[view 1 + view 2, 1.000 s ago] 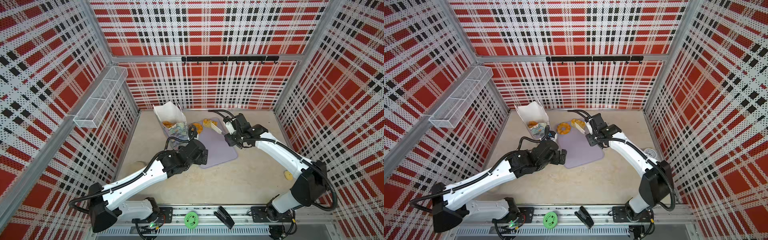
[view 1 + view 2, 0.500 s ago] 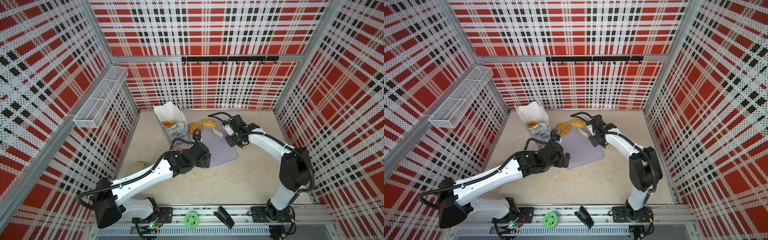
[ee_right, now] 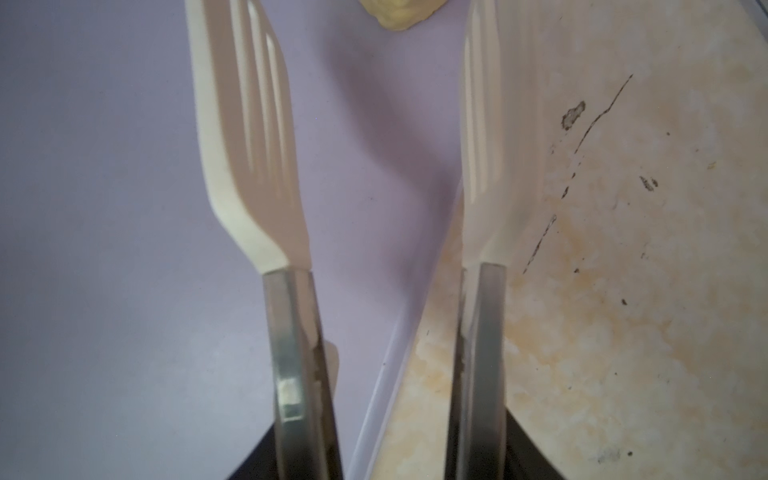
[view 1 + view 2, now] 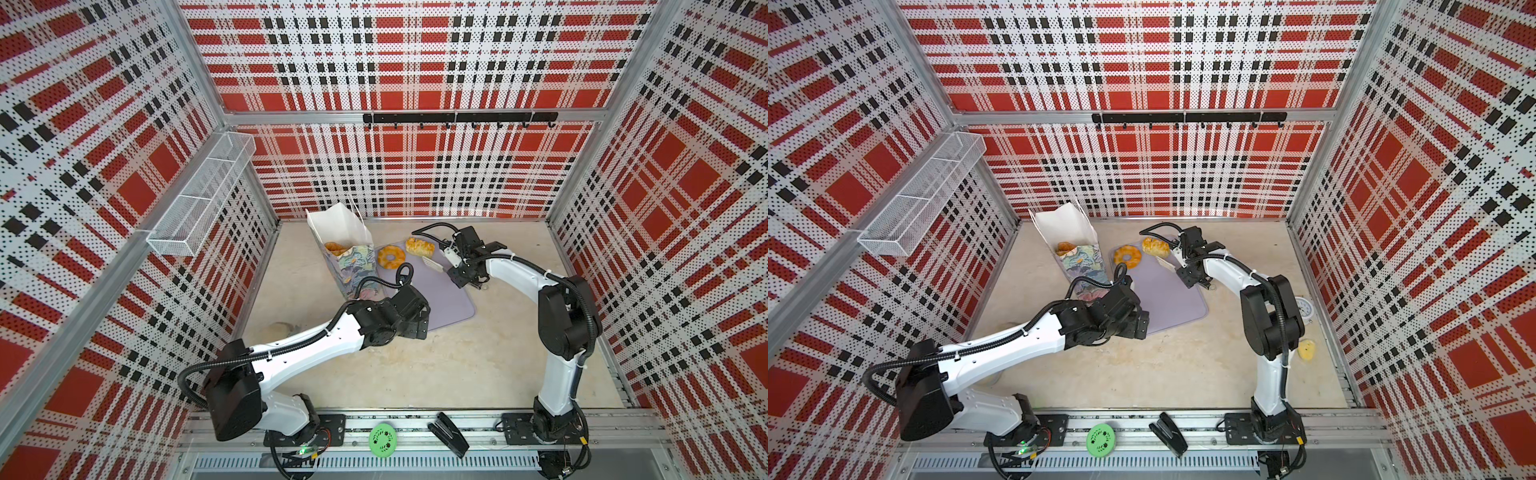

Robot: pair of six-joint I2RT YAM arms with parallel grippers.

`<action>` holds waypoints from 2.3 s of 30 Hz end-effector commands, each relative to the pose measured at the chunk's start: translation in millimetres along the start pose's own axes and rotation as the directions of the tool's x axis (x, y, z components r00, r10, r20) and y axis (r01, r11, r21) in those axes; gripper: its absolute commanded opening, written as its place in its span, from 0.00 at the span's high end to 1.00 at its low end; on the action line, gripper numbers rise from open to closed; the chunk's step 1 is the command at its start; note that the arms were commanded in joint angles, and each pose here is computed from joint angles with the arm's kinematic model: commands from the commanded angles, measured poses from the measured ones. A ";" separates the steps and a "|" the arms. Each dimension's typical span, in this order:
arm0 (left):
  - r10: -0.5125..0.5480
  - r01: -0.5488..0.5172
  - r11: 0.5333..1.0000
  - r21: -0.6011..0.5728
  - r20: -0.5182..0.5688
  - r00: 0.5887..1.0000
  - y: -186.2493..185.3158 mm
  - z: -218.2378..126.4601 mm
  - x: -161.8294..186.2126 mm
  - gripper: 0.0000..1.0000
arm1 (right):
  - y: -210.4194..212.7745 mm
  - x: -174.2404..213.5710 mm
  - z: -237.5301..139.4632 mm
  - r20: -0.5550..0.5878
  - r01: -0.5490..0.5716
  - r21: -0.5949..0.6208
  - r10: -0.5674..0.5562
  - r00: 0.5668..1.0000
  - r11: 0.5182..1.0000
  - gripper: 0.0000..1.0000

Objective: Place the fake bread into the paper bag
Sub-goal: 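Lower the right tongs onto the remaining braided bun on the tray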

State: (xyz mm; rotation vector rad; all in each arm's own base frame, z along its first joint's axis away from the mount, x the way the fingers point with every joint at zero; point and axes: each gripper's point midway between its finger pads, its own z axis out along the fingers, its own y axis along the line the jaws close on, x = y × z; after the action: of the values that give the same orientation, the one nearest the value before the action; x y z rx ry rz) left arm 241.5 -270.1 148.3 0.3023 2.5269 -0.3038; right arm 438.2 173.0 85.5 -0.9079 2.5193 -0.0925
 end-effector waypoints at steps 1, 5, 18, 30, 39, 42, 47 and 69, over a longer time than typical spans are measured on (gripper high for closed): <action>-0.016 0.015 0.999 0.033 0.012 1.000 -12.8 0.2 -5.8 0.01 | -8.5 -28.6 1.9 0.092 0.031 0.007 -0.032 0.995 0.999 0.47; -0.014 0.014 0.999 0.036 0.000 1.000 -14.4 3.4 -3.6 0.01 | -10.7 -31.4 12.2 0.093 0.034 -0.010 -0.033 0.995 0.999 0.47; -0.024 0.024 0.999 0.043 -0.005 1.000 -14.3 2.1 -1.0 0.00 | -10.4 -43.3 29.5 0.085 0.075 -0.037 -0.072 0.994 0.996 0.48; -0.024 0.024 0.999 0.040 -0.011 1.000 -14.0 4.0 0.7 0.01 | -25.7 -44.0 28.7 0.068 0.037 0.039 -0.040 0.997 0.999 0.47; -0.019 0.020 0.999 0.044 -0.020 1.000 -15.3 5.3 2.0 0.01 | -20.0 -45.9 37.3 0.076 0.059 0.014 -0.059 0.995 0.998 0.45; -0.018 0.019 0.999 0.047 -0.022 1.000 -15.9 4.6 2.7 0.01 | -18.6 -45.4 43.0 0.075 0.065 0.002 -0.065 0.995 0.998 0.44; -0.018 0.019 0.999 0.047 -0.023 1.000 -15.1 3.2 3.2 0.01 | -19.1 -51.7 44.9 0.093 0.072 -0.010 -0.071 0.993 0.997 0.44; -0.007 0.009 0.999 0.045 -0.035 0.999 -18.8 10.2 4.9 0.01 | 2.8 -25.5 -7.6 0.079 0.097 -0.081 -0.090 0.993 0.992 0.48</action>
State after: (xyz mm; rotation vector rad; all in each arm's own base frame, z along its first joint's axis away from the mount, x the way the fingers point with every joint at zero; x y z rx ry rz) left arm 234.2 -281.8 131.7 0.3193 2.5861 -0.3348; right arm 441.9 188.7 77.8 -1.0663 2.4937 0.0558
